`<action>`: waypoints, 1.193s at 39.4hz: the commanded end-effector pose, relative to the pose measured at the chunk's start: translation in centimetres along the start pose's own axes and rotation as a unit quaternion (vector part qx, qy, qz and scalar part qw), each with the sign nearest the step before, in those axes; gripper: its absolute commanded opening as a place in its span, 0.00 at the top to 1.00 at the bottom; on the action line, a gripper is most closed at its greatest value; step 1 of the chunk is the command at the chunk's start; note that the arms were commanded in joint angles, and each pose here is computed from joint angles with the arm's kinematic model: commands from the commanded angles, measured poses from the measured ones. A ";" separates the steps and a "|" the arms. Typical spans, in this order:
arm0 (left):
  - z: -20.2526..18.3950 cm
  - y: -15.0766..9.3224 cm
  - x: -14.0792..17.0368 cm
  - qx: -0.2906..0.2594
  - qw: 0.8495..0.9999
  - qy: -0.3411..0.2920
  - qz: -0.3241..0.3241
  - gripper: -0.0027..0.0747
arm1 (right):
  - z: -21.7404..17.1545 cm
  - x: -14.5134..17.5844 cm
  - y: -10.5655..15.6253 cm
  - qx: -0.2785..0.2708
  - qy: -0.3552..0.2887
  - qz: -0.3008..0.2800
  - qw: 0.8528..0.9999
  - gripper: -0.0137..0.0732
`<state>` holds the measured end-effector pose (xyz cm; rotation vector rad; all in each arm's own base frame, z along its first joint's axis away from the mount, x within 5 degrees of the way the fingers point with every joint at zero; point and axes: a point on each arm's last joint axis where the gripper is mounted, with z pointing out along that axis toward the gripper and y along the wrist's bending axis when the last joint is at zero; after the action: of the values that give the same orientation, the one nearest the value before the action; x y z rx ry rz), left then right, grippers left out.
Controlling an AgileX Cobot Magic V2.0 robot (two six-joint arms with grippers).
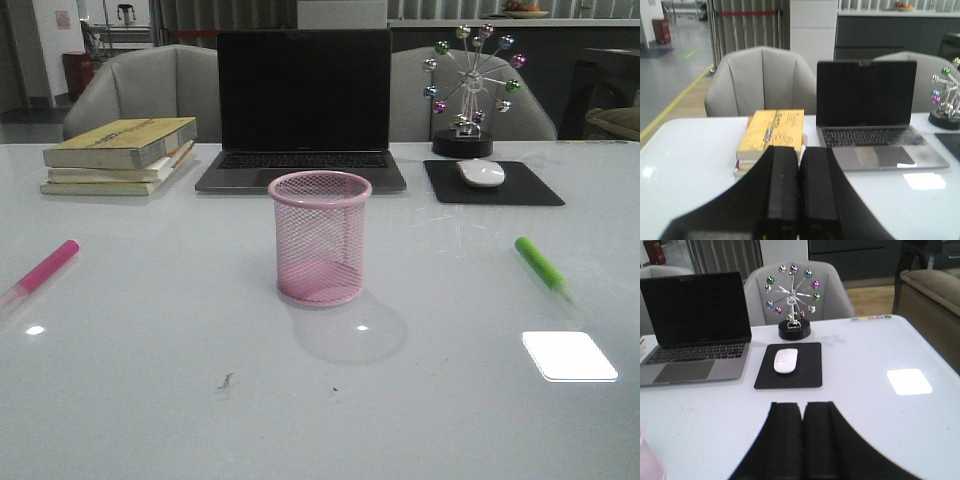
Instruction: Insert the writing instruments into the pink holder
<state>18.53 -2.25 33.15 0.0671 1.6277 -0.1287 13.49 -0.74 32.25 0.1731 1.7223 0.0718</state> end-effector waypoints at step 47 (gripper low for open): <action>3.5 -0.1 -4.3 -0.008 0.998 0.064 -0.001 0.48 | 15.0 -3.0 2.1 -0.017 0.280 -0.091 0.956 0.24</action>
<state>21.92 -2.51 35.22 0.0632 1.8206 -0.1058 27.23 -0.57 31.17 0.0411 2.3625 0.0265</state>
